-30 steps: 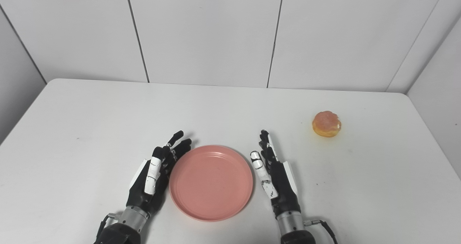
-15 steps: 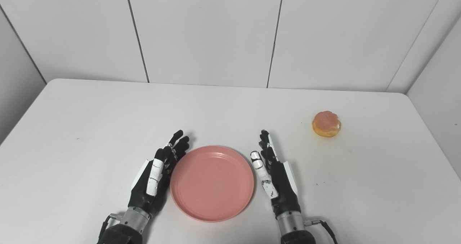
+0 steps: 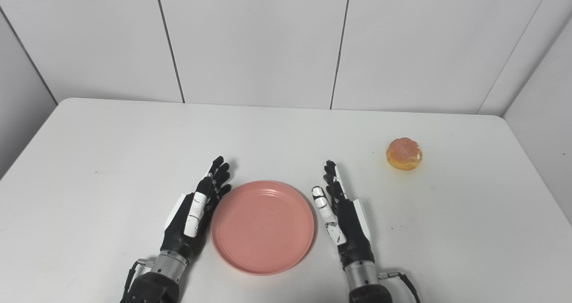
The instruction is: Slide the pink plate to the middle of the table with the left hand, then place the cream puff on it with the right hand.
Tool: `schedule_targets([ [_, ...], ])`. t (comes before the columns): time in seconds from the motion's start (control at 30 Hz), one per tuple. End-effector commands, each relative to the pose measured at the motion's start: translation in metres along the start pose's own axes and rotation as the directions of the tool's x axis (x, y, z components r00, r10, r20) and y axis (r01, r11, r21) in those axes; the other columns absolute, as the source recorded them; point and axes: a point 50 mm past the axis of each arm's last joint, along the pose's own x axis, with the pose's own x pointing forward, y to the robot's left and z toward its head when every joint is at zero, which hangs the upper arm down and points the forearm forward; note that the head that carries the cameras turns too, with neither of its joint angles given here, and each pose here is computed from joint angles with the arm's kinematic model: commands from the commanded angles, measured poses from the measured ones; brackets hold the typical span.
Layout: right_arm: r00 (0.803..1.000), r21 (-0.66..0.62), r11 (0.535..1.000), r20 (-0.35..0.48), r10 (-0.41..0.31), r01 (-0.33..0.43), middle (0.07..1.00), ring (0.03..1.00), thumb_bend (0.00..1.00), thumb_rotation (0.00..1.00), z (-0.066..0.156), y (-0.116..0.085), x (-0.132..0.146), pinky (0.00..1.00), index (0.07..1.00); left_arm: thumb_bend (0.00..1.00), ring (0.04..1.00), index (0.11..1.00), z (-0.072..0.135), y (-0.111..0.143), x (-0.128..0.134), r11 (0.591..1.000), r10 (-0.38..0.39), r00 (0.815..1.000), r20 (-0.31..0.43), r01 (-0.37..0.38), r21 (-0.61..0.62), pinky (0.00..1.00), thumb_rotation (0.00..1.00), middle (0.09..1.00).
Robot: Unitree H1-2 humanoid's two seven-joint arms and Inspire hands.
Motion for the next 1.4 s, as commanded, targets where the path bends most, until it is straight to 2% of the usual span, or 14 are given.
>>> schedule_targets([
  [0.0,0.998,-0.017,1.000,0.060,-0.019,0.020,0.990,0.983,0.58,0.93,0.015,-0.004,0.013,1.00,1.000,0.74,1.000,1.000,-0.016,0.002,-0.007,1.000,0.020,0.999,-0.026,-0.020,0.000,1.00,1.00,1.000],
  [0.07,0.998,-0.044,0.998,0.061,-0.031,0.034,0.980,0.972,0.57,0.94,0.016,-0.008,0.015,1.00,0.995,0.74,1.000,1.000,-0.016,0.002,-0.007,1.000,0.025,0.999,-0.024,-0.025,0.004,1.00,1.00,1.000],
  [0.1,0.996,-0.073,0.995,0.057,-0.062,0.066,0.978,0.970,0.57,0.95,0.017,-0.011,0.017,1.00,0.994,0.74,1.000,1.000,-0.016,0.001,-0.008,1.000,0.031,0.999,-0.023,-0.031,0.005,1.00,1.00,1.000],
  [0.2,0.991,-0.126,0.983,0.046,-0.126,0.131,0.943,0.944,0.63,0.97,0.020,-0.017,0.021,1.00,0.951,0.75,1.000,1.000,-0.016,0.000,-0.009,0.999,0.039,0.999,-0.023,-0.039,-0.004,1.00,1.00,1.000],
  [0.27,0.989,-0.113,0.984,0.063,-0.134,0.141,0.943,0.949,0.64,0.95,0.020,-0.023,0.025,1.00,0.950,0.75,1.000,1.000,-0.016,0.000,-0.010,0.999,0.043,0.999,-0.010,-0.043,-0.016,1.00,1.00,1.000],
  [0.33,0.989,-0.074,0.989,0.079,-0.126,0.131,0.964,0.960,0.60,0.88,0.020,-0.028,0.029,0.97,0.971,0.76,1.000,1.000,-0.017,0.000,-0.010,0.999,0.044,0.999,0.013,-0.043,-0.025,1.00,1.00,1.000],
  [0.5,0.988,-0.099,0.987,0.102,-0.119,0.129,0.975,0.973,0.59,0.90,0.020,-0.039,0.033,0.97,0.985,0.77,1.000,1.000,-0.019,-0.001,-0.012,0.998,0.051,0.997,0.053,-0.049,-0.048,1.00,1.00,1.000],
  [0.63,0.982,-0.144,0.976,0.117,-0.149,0.165,0.980,0.983,0.60,0.88,0.019,-0.050,0.038,0.96,0.987,0.76,1.000,1.000,-0.019,-0.003,-0.012,0.997,0.058,0.996,0.068,-0.054,-0.060,1.00,1.00,1.000],
  [0.67,0.980,-0.160,0.972,0.131,-0.152,0.172,0.977,0.978,0.60,0.88,0.020,-0.054,0.039,0.94,0.986,0.76,1.000,1.000,-0.019,-0.003,-0.012,0.997,0.055,0.996,0.067,-0.051,-0.058,1.00,1.00,1.000],
  [0.77,0.972,-0.199,0.958,0.157,-0.175,0.205,0.990,0.998,0.59,0.84,0.023,-0.063,0.044,0.99,0.995,0.76,1.000,1.000,-0.019,-0.004,-0.013,0.998,0.042,0.998,0.038,-0.041,-0.042,1.00,1.00,1.000],
  [0.9,0.959,-0.260,0.932,0.197,-0.206,0.253,0.983,0.982,0.57,0.83,0.025,-0.075,0.051,0.98,0.985,0.79,1.000,1.000,-0.017,-0.007,-0.012,0.998,0.037,0.999,0.005,-0.037,-0.054,1.00,1.00,1.000],
  [0.97,0.953,-0.301,0.914,0.219,-0.210,0.271,0.974,0.967,0.54,0.84,0.024,-0.079,0.055,0.95,0.978,0.77,1.000,1.000,-0.017,-0.006,-0.012,0.998,0.034,0.999,0.002,-0.034,-0.048,1.00,1.00,1.000],
  [1.13,0.941,-0.349,0.890,0.273,-0.202,0.292,0.973,0.974,0.52,0.81,0.022,-0.087,0.061,0.96,0.982,0.76,1.000,1.000,-0.016,-0.006,-0.012,0.998,0.032,0.999,-0.022,-0.034,-0.052,1.00,1.00,1.000],
  [1.37,0.919,-0.374,0.860,0.321,-0.230,0.346,0.977,0.965,0.56,0.79,0.025,-0.098,0.066,0.93,0.974,0.74,1.000,1.000,-0.014,-0.006,-0.012,0.998,0.026,0.999,-0.039,-0.028,-0.050,1.00,1.00,1.000],
])
